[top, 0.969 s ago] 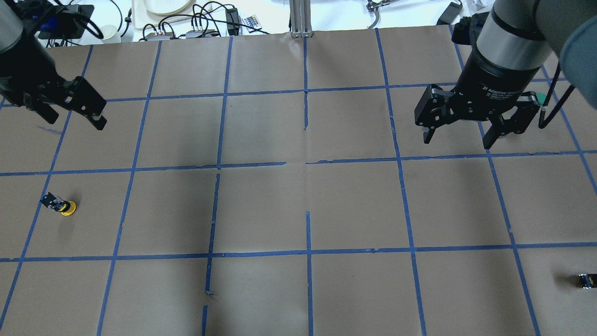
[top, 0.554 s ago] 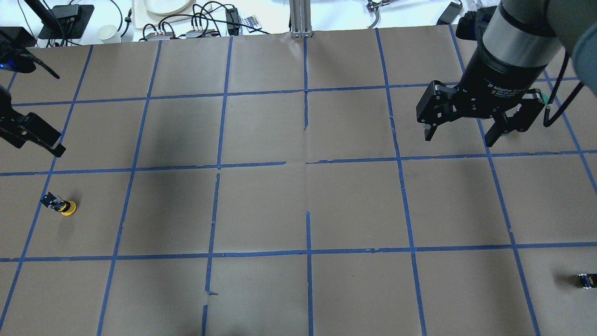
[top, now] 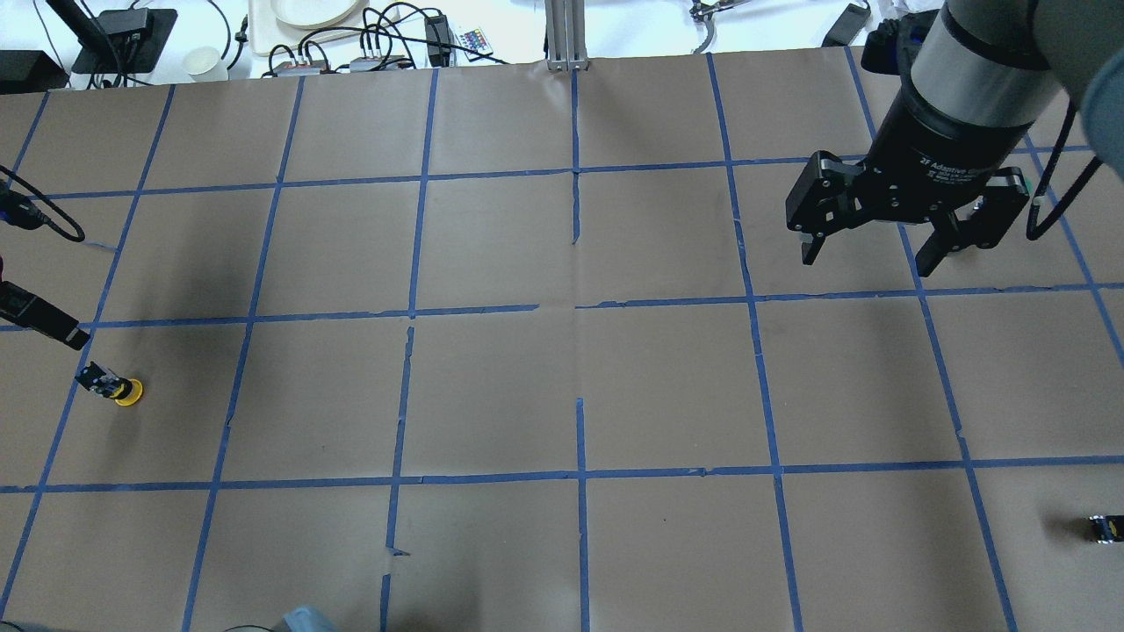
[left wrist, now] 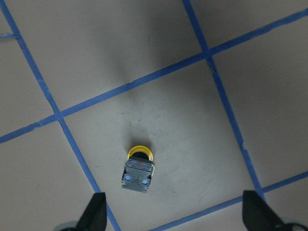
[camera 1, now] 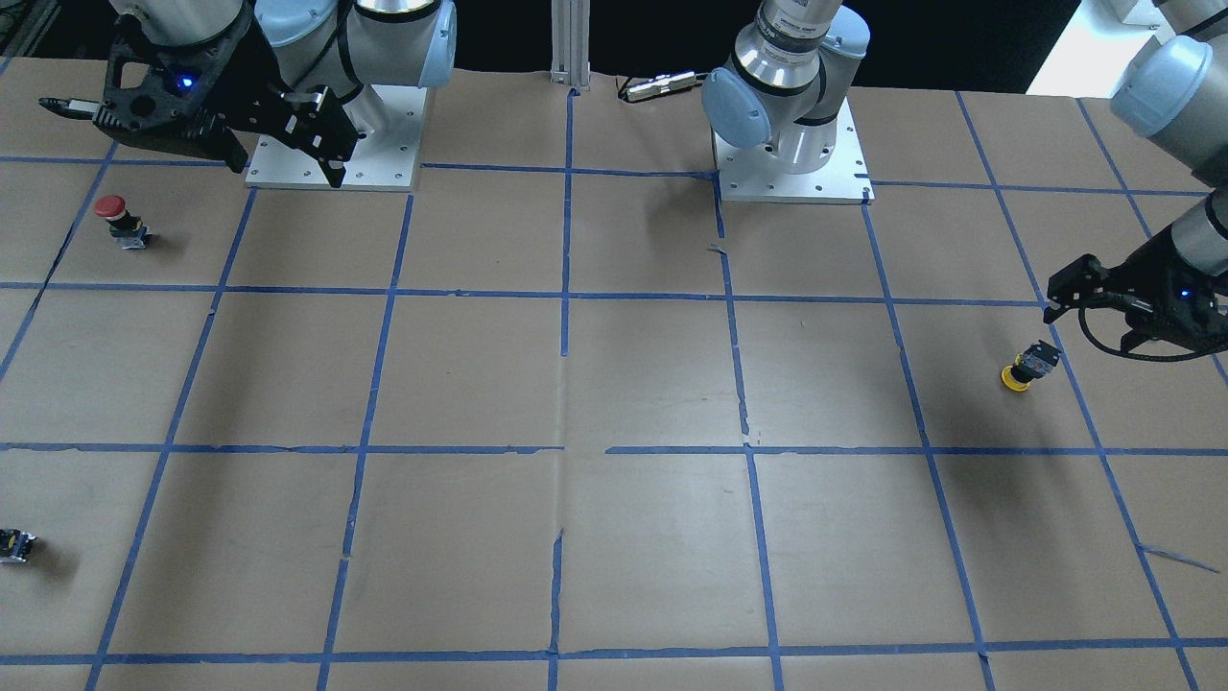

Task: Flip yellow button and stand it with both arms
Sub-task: 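Lower the left gripper and grasp the yellow-capped button's base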

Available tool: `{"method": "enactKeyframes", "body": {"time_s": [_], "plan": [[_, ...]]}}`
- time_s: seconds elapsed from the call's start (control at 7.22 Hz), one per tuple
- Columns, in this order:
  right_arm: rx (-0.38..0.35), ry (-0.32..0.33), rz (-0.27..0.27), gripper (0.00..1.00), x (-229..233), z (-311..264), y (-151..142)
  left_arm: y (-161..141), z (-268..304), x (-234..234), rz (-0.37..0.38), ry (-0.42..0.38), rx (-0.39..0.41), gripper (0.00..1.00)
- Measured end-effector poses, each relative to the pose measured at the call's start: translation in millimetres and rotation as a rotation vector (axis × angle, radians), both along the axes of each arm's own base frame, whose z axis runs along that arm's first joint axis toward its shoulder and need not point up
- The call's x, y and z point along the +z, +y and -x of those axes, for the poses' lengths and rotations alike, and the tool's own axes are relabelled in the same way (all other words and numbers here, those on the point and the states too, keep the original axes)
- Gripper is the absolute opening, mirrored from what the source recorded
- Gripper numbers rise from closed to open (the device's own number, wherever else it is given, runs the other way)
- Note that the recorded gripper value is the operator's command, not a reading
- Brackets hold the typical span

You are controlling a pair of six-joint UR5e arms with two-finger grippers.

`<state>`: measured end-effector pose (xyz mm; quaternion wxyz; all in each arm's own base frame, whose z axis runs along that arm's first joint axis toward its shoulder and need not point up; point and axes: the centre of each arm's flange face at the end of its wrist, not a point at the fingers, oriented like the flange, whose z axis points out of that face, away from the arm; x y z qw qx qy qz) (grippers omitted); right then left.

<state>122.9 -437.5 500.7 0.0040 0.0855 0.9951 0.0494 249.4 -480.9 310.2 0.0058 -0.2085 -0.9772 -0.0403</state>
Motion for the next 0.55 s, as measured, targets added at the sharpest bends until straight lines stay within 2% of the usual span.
{"method": "enactKeyframes", "body": {"time_s": [0.28,0.55], "plan": [[-0.005,-0.005,0.001,1.0,-2,1,-1,-2,-20,-34,-0.048,-0.011,-0.065,0.99],[-0.004,-0.008,0.002,1.0,-2,1,-1,2,-17,-53,-0.073,0.007,-0.086,0.98]]}}
